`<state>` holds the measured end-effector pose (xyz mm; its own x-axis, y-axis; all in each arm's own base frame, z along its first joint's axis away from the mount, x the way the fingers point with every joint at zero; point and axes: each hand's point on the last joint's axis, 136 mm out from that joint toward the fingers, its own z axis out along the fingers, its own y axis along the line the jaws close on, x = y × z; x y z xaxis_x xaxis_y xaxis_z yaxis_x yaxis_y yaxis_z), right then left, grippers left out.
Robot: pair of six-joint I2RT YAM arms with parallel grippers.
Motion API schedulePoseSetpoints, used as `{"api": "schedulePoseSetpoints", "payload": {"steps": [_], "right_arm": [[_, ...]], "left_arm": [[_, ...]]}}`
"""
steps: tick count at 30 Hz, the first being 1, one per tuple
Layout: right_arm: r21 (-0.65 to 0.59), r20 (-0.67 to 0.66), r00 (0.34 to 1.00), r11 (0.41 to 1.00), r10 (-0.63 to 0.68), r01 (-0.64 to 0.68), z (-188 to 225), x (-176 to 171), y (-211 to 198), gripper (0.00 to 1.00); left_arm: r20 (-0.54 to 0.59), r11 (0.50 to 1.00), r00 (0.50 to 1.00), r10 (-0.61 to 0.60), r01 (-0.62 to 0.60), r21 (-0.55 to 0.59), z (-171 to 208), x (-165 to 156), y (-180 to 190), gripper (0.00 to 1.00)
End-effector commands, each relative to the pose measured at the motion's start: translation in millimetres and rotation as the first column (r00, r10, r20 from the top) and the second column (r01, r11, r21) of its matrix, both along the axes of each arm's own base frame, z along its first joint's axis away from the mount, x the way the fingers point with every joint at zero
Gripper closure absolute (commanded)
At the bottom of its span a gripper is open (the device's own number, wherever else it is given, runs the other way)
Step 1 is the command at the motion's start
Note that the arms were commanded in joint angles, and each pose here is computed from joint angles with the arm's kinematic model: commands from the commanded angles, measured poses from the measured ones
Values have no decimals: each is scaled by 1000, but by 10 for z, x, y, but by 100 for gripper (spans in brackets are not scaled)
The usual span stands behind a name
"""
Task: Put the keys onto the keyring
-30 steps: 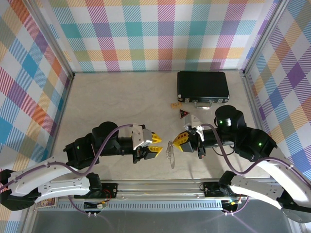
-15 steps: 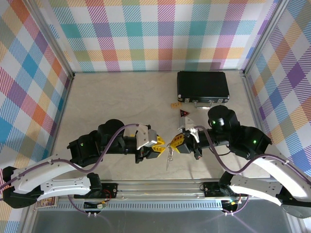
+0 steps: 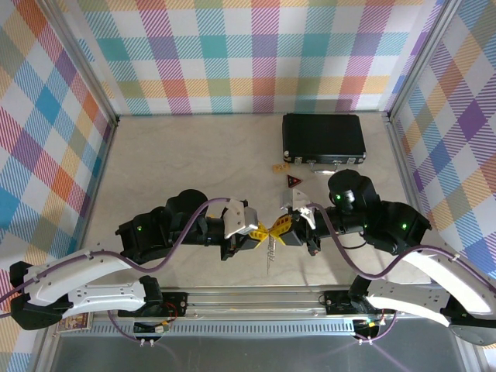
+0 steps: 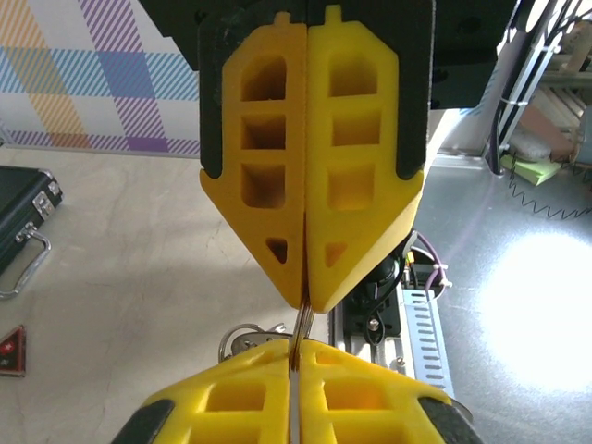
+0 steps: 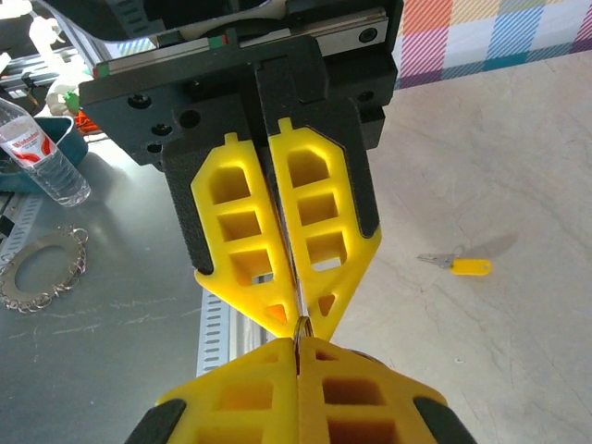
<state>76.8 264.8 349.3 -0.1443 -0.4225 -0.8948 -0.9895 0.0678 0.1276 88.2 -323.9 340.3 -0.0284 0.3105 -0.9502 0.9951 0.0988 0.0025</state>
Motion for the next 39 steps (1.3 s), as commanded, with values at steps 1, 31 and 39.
{"api": "schedulePoseSetpoints", "payload": {"steps": [1, 31, 39], "right_arm": [[35, 39, 999, 999, 29, -30, 125, -57, 3, 100], [319, 46, 994, 945, -94, 75, 449, -32, -99, 60], [365, 51, 994, 928, -100, 74, 468, -20, -82, 70]], "left_arm": [[32, 997, 999, -19, 22, -78, 228, -40, -31, 98], [10, 843, 998, -62, 58, -535, 642, -161, 41, 100], [1, 830, 997, -75, 63, -554, 666, -177, 53, 100]]}}
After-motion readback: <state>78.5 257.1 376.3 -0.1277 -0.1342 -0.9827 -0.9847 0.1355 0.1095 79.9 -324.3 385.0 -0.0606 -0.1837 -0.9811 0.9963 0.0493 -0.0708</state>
